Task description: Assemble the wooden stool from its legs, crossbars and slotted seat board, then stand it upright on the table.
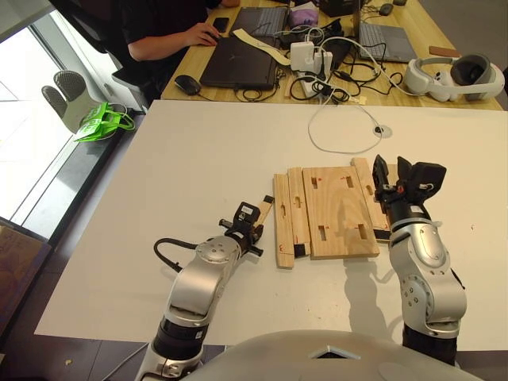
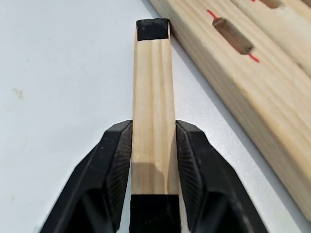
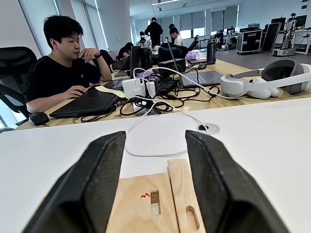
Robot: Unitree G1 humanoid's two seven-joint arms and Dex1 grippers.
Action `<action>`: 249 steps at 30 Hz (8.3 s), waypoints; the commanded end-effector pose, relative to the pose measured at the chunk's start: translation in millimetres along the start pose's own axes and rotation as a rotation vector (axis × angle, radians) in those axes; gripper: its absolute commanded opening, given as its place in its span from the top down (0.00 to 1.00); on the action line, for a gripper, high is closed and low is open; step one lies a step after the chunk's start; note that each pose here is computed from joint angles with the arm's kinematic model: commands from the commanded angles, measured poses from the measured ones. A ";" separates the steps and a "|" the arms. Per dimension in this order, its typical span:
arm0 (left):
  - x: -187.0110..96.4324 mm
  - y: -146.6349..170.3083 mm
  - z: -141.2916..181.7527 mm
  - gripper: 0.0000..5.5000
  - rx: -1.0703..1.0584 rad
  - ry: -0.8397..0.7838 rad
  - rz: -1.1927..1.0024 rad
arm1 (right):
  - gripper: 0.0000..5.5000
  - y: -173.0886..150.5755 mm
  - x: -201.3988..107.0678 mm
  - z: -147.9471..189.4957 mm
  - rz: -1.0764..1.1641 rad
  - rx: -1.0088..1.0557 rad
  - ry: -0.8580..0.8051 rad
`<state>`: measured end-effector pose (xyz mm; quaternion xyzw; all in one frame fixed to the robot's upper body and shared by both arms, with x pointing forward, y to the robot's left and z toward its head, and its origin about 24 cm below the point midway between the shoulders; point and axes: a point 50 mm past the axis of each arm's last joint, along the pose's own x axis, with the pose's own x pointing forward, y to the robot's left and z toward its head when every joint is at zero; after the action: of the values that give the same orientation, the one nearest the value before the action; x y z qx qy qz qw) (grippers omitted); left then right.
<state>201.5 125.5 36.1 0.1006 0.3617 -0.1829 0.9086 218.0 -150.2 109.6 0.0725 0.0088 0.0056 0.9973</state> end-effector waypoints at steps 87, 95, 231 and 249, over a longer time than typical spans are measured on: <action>-60.1 4.8 85.6 0.58 0.294 -0.780 -0.009 | 0.93 -74.4 -8.8 -17.7 -0.011 -0.229 0.152; -57.6 1.3 88.1 0.58 0.299 -0.786 -0.023 | 0.93 -80.9 7.7 -18.8 -0.017 -0.226 0.116; -69.0 32.8 54.7 0.58 -0.220 -0.765 0.358 | 0.71 -43.8 67.1 84.1 0.193 -0.098 -0.297; -65.0 32.8 60.2 0.58 -0.201 -0.771 0.329 | 0.71 -25.6 112.2 105.8 0.014 -0.154 -0.202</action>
<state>206.9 153.5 126.7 -0.0104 -0.0127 -0.0224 0.9996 332.1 -194.3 188.4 -0.0080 -0.0540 -0.0026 0.9985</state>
